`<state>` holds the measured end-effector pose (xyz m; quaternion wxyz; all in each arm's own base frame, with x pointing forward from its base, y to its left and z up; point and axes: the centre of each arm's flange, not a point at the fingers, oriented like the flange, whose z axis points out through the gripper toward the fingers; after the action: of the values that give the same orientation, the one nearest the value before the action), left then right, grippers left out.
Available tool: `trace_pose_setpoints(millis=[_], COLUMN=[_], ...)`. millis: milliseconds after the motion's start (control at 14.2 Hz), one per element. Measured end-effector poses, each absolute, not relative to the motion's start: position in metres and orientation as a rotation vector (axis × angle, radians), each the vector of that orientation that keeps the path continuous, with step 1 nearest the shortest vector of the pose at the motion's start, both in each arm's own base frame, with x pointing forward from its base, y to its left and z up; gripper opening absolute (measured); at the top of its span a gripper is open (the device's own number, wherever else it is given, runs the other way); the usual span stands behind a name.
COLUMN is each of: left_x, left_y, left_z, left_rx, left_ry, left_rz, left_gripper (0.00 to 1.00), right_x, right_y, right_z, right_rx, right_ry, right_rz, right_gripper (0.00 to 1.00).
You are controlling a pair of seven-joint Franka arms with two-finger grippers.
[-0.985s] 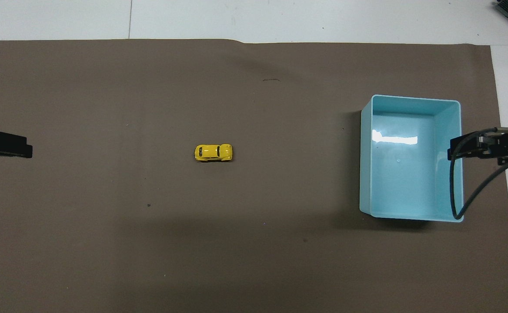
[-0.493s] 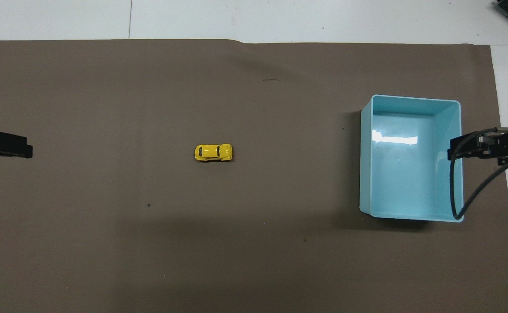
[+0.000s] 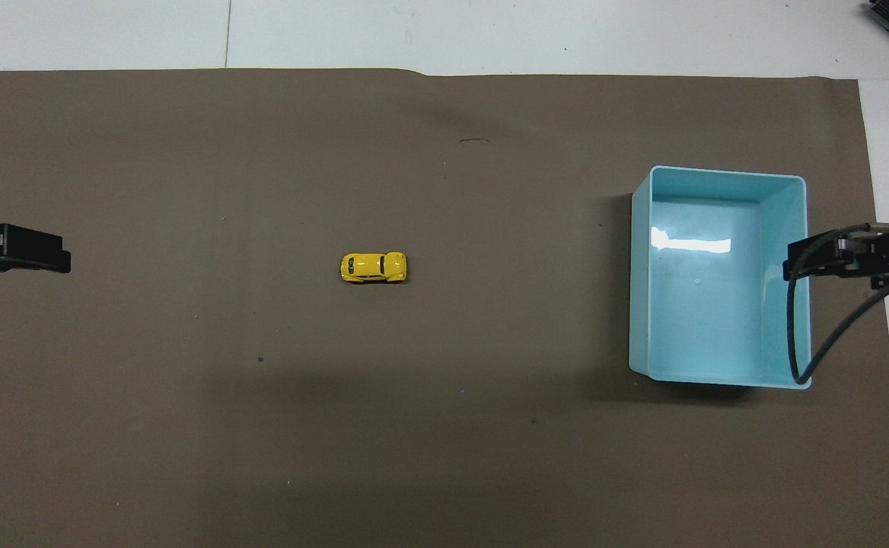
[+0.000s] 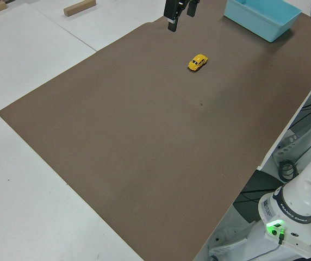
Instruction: Wind up and store yellow beetle car
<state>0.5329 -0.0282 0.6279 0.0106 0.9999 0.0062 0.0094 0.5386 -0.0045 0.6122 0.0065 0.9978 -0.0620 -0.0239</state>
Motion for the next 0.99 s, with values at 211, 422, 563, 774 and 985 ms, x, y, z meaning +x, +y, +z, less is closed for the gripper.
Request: trace_pose_setpoints(millis=[211,422,563,774,985], left_x=[0.539,0.541,0.544,0.55,0.553], left_y=[-0.023,-0.017,-0.016,-0.017,-0.017], left_z=[0.612,0.606,0.6,0.591,0.586], left_rx=[3.12,3.118,3.111,3.08,3.025], left_ry=[0.041,0.081,0.21,0.47,0.741], left_rz=[0.021,0.025,0.02,0.024,0.02], left_gripper=[1.0,1.0,1.0,1.0,1.0], right_x=[0.539,0.539,0.539,0.539,0.539], right_y=[-0.004,-0.004,-0.004,-0.004,-0.004], right_z=[0.612,0.612,0.612,0.612,0.612], right_rx=[3.122,3.122,3.122,3.122,3.122], right_ry=[-0.194,-0.194,-0.194,-0.194,-0.194], right_rz=[-0.075,-0.075,-0.075,-0.075,-0.075], right_gripper=[1.0,1.0,1.0,1.0,1.0])
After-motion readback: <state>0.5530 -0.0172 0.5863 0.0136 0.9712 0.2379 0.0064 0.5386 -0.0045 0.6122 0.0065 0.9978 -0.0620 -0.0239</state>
